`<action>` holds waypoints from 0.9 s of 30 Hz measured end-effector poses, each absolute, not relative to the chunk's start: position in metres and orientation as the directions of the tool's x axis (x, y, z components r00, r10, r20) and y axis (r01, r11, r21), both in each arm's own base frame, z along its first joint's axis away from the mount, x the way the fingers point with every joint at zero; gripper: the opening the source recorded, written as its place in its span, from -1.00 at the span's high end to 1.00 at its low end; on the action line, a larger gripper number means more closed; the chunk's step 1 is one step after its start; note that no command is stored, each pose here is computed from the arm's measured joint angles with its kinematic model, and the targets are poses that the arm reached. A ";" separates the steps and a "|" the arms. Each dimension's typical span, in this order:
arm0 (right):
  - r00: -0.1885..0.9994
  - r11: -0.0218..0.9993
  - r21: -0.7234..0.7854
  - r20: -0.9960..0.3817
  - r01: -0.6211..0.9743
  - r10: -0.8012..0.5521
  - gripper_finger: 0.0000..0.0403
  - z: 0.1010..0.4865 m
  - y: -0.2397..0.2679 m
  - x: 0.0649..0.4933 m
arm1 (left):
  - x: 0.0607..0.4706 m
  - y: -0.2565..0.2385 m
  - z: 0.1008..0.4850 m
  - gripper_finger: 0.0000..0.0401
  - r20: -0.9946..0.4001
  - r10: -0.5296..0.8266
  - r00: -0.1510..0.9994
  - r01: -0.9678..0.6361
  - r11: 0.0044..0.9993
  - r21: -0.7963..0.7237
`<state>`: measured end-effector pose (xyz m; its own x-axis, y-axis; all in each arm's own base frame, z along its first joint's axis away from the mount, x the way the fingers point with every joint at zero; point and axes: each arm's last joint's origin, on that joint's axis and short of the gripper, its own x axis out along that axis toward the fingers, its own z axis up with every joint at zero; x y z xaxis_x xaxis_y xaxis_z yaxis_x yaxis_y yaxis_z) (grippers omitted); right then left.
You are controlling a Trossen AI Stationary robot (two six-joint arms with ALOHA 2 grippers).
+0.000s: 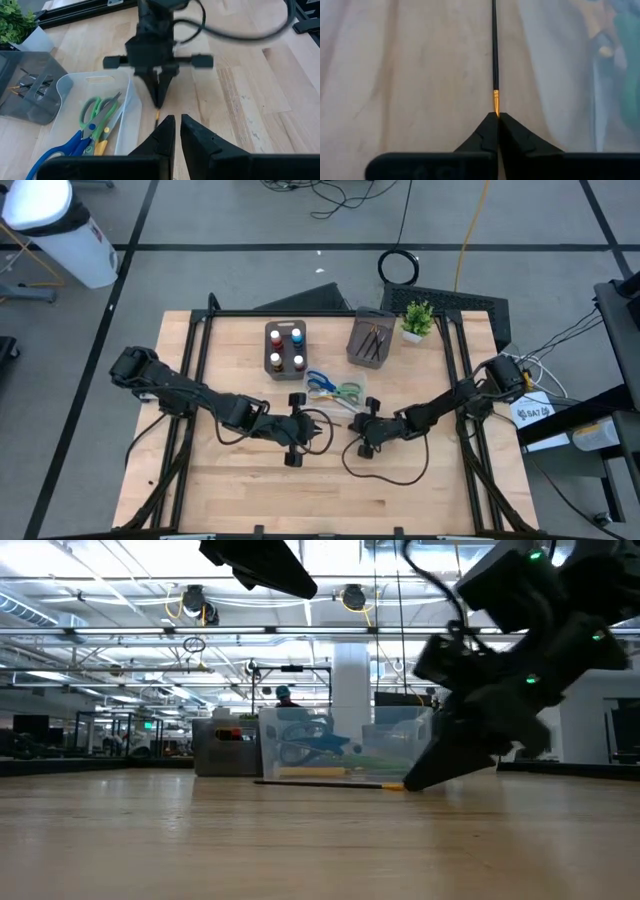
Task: Pick & Place Paint Supplies
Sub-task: Put the black and gold brush into the right black bin
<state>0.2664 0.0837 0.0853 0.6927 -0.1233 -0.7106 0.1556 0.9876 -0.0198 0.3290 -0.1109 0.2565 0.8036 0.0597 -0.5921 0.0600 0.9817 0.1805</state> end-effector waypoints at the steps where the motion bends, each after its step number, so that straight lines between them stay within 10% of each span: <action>1: 0.711 0.990 -0.009 -0.695 0.142 -0.108 1.00 0.090 0.085 0.267 | 0.329 -0.111 0.256 0.79 -0.592 0.060 0.804 0.060 0.982 0.180; 17: 0.873 0.998 0.059 -0.488 0.035 -0.002 1.00 0.149 0.105 0.261 | 0.329 -0.111 0.257 0.79 -0.590 0.059 0.806 0.057 0.983 0.176; 27: 0.861 0.956 0.026 -0.442 0.291 -0.250 1.00 0.175 0.085 0.249 | 0.329 -0.112 0.257 0.79 -0.589 0.057 0.806 0.047 0.986 0.160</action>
